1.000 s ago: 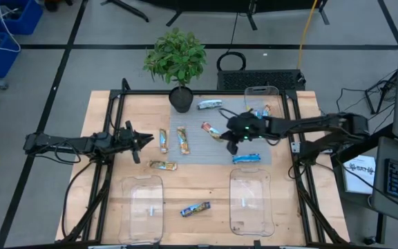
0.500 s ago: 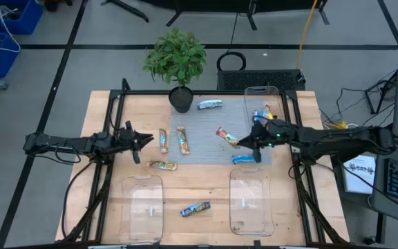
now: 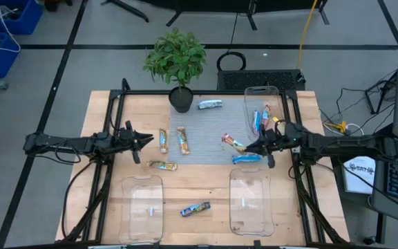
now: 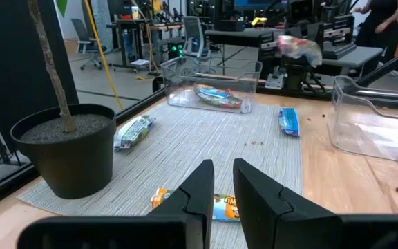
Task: Pick and place Granola Bars by type
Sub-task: Put the red granola bar into the top transparent bin
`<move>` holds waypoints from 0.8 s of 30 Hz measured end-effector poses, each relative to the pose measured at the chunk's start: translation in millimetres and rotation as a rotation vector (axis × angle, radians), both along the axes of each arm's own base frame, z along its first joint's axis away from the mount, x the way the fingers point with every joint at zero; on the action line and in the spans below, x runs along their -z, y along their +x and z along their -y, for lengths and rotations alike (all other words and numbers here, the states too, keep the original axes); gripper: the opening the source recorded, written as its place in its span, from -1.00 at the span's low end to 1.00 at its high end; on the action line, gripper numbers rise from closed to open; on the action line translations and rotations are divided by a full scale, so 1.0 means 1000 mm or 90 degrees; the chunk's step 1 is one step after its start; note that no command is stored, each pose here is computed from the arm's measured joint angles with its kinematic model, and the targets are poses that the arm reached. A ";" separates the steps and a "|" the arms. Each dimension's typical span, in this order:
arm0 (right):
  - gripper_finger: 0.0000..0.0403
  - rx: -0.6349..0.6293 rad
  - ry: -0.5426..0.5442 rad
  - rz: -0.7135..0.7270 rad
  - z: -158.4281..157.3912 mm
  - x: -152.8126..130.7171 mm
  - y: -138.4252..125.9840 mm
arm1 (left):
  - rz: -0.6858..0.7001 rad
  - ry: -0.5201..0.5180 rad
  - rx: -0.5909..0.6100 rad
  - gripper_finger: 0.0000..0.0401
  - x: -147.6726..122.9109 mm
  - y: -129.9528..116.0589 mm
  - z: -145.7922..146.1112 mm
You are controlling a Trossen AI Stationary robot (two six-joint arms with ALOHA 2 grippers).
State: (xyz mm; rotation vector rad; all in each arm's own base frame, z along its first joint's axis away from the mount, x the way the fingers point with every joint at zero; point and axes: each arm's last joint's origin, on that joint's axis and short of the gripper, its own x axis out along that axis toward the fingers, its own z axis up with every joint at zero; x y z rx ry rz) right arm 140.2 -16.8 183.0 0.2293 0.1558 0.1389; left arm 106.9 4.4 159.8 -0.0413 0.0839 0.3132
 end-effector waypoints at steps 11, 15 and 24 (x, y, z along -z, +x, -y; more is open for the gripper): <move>-1.00 0.208 -0.099 0.017 0.009 -0.004 -0.003 | 0.000 -0.001 0.000 -0.69 0.000 0.000 0.000; -1.00 0.393 -0.133 0.031 0.017 -0.009 -0.006 | 0.000 -0.001 0.000 -0.69 0.000 0.000 0.000; -1.00 0.594 -0.164 0.019 0.025 -0.011 -0.010 | -0.001 -0.001 0.000 -0.69 0.000 0.000 0.000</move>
